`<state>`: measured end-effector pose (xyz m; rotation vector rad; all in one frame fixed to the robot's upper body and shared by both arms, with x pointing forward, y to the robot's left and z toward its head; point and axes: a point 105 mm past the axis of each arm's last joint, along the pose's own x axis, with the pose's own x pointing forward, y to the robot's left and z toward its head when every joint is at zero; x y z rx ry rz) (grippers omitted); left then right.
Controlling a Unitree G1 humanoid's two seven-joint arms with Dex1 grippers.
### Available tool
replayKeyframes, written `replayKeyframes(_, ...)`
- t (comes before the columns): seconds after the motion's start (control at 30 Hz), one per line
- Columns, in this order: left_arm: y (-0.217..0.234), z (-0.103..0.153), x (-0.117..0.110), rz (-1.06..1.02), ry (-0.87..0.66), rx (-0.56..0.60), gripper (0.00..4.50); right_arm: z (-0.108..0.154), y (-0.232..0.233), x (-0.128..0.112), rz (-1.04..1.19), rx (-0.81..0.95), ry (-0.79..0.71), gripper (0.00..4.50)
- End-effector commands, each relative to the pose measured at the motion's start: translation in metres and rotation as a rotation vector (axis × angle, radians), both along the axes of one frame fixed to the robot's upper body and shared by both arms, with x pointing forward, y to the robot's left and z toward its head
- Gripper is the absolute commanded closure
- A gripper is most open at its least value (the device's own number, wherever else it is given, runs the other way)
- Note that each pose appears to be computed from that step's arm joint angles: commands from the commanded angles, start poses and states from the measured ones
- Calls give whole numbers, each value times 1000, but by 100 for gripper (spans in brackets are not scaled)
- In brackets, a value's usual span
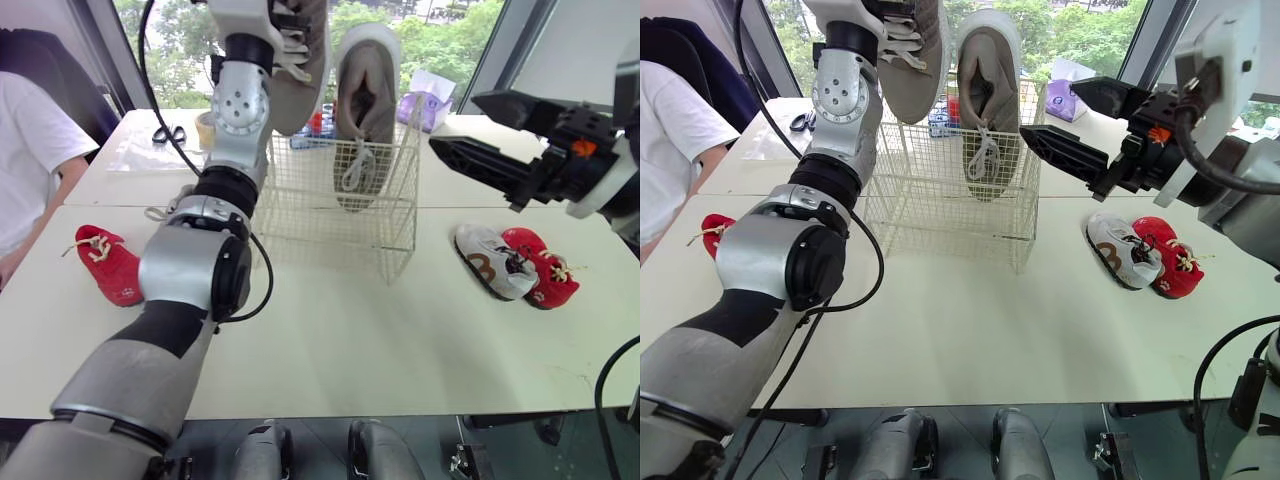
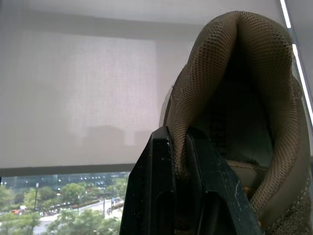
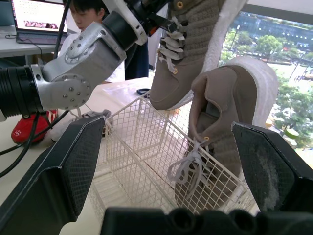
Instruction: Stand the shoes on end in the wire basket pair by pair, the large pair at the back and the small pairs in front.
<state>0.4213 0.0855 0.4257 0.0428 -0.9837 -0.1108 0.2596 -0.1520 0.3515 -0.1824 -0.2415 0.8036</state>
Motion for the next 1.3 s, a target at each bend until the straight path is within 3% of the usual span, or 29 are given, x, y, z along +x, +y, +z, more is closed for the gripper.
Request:
replayKeyframes(0.03, -1, -50, 23, 1, 169, 24, 449, 10, 1, -13, 25, 2, -48, 0)
replayKeyframes(0.3, 3, -70, 25, -67, 201, -2, 449, 8, 2, -10, 33, 16, -41, 0)
replayKeyframes(0.5, 6, -61, 13, -84, 115, 21, 449, 7, 4, -8, 44, 18, -43, 0)
replayKeyframes(0.63, 6, -69, 8, -91, 104, 49, 449, 7, 4, -7, 46, 23, -44, 0)
replayKeyframes(0.83, 11, -29, -7, -35, -26, 34, 449, 5, 7, -4, 58, 33, -44, 0)
replayKeyframes(0.97, 4, 0, -22, 25, -151, 84, 449, 5, 8, -3, 62, 40, -49, 0)
replayKeyframes(1.3, -12, 31, -41, 91, -292, 102, 449, 4, 7, -9, 42, 48, -56, 0)
